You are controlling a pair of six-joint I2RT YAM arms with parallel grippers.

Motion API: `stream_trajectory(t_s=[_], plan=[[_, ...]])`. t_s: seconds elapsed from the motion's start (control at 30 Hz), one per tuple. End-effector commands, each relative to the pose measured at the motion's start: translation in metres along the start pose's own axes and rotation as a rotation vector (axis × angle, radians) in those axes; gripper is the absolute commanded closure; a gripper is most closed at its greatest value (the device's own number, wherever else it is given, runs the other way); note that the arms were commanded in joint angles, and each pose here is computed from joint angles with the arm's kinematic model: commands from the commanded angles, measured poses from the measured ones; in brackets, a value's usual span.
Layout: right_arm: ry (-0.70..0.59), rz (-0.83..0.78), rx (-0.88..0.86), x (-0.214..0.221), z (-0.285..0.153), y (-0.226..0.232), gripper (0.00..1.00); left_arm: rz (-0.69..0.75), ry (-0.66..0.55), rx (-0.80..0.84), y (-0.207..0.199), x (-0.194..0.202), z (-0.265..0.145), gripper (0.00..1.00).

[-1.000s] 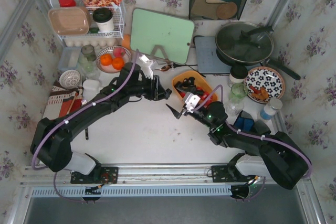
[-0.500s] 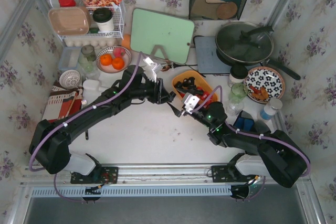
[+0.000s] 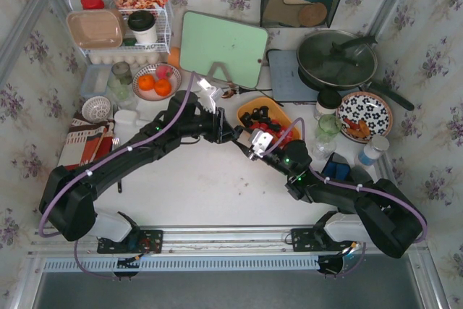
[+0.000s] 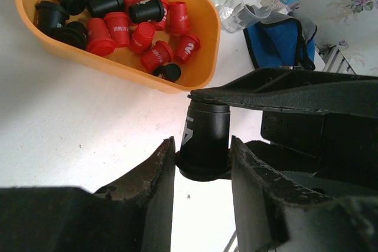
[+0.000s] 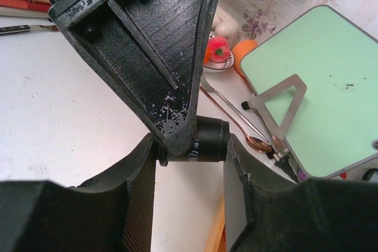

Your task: Mix the coffee capsules in the storage basket

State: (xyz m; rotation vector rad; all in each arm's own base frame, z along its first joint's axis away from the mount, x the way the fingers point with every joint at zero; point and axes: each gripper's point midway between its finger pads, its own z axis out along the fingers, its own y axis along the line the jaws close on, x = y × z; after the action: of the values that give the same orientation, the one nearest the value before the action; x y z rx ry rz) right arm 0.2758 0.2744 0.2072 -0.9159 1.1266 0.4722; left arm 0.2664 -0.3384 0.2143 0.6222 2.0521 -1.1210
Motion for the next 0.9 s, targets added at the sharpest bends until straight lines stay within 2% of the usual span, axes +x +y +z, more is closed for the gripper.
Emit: stream_trajectory(t_s=[0.0,0.07,0.23,0.27,0.4,0.63,0.77,0.87], plan=[[-0.023,0.003,-0.004,-0.007,0.003,-0.001,0.70,0.008,-0.037,0.019,-0.006,-0.010,0.000,0.66],[-0.023,0.004,0.000,-0.007,0.003,-0.001,0.71,0.004,-0.037,0.015,-0.005,-0.010,0.000,0.58],[-0.023,0.005,0.001,-0.008,0.001,-0.001,0.73,0.018,-0.084,0.019,-0.016,-0.023,-0.014,0.32],[-0.020,0.006,0.003,-0.008,0.001,-0.001,0.73,0.022,-0.092,0.014,-0.016,-0.025,-0.017,0.30],[-0.003,0.013,0.010,-0.003,-0.003,-0.001,0.74,0.060,-0.121,-0.047,-0.013,-0.032,-0.032,0.28],[0.065,0.081,0.110,0.009,-0.014,-0.013,0.73,0.115,-0.179,-0.332,0.024,-0.038,-0.074,0.28],[0.176,0.233,0.279,0.027,-0.024,-0.033,0.74,0.131,-0.201,-0.493,0.047,-0.031,-0.101,0.28],[0.302,0.386,0.507,0.052,-0.040,-0.059,0.74,0.123,-0.251,-0.602,0.061,-0.027,-0.126,0.28]])
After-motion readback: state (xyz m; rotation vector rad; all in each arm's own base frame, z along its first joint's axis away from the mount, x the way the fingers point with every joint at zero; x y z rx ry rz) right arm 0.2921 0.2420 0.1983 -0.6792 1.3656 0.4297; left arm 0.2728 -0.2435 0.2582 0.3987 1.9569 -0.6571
